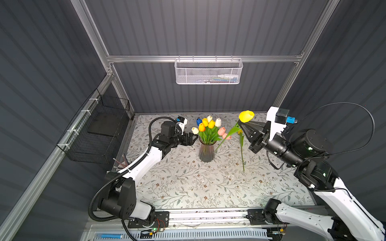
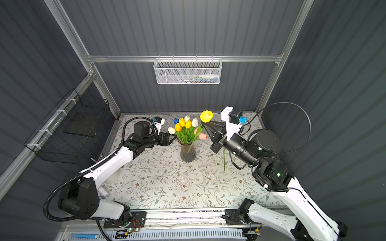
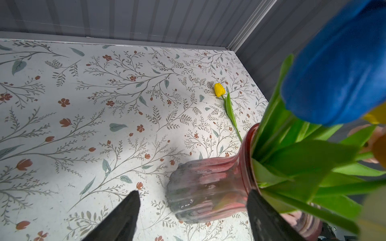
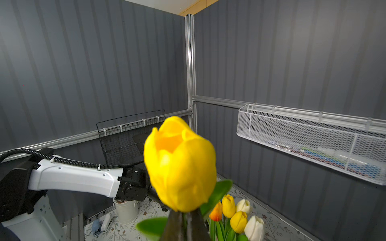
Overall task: Pick out yellow flowers from the vase
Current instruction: Pick up the flower from the vase, then place the flower at the center of the board.
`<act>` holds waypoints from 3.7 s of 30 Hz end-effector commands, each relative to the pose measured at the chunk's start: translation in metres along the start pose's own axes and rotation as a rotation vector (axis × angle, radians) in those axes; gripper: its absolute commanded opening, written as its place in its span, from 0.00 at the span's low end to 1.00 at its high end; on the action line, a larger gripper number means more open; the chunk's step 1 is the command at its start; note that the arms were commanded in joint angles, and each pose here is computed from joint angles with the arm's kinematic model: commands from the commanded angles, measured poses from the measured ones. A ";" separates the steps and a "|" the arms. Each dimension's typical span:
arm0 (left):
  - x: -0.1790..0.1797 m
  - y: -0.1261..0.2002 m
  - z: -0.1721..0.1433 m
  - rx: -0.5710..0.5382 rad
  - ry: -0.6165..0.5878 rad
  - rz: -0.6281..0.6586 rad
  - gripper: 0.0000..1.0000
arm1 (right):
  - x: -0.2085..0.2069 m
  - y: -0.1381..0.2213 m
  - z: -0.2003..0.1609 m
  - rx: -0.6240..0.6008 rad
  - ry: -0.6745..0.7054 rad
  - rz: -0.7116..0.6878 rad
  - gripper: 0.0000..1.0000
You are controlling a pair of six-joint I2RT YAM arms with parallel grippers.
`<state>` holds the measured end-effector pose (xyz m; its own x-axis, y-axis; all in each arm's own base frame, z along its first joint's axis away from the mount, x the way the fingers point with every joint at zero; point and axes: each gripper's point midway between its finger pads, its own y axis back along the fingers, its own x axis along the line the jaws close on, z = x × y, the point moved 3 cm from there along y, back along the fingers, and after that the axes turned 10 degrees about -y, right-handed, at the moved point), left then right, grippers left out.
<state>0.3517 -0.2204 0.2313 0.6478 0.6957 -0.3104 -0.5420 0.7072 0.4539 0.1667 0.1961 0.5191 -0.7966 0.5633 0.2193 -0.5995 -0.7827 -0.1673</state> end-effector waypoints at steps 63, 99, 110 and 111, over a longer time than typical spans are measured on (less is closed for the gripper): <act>0.000 0.004 0.006 -0.018 -0.009 0.019 0.82 | -0.343 -0.001 -0.281 1.007 -0.626 -0.826 0.00; 0.003 0.002 0.002 -0.014 0.003 0.033 0.82 | -0.396 -0.054 -0.341 1.034 -0.517 -0.854 0.03; 0.003 0.004 0.000 -0.013 0.005 0.038 0.82 | -0.397 -0.056 -0.346 1.046 -0.522 -0.853 0.15; 0.003 0.004 0.000 -0.013 0.003 0.038 0.82 | -0.396 -0.056 -0.344 1.045 -0.520 -0.850 0.16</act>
<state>0.3552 -0.2171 0.2286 0.6272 0.7201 -0.2969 -0.5640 0.6828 0.4644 0.4865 0.1055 0.1037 0.0308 0.9668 0.2536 -0.3457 -0.2278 0.9103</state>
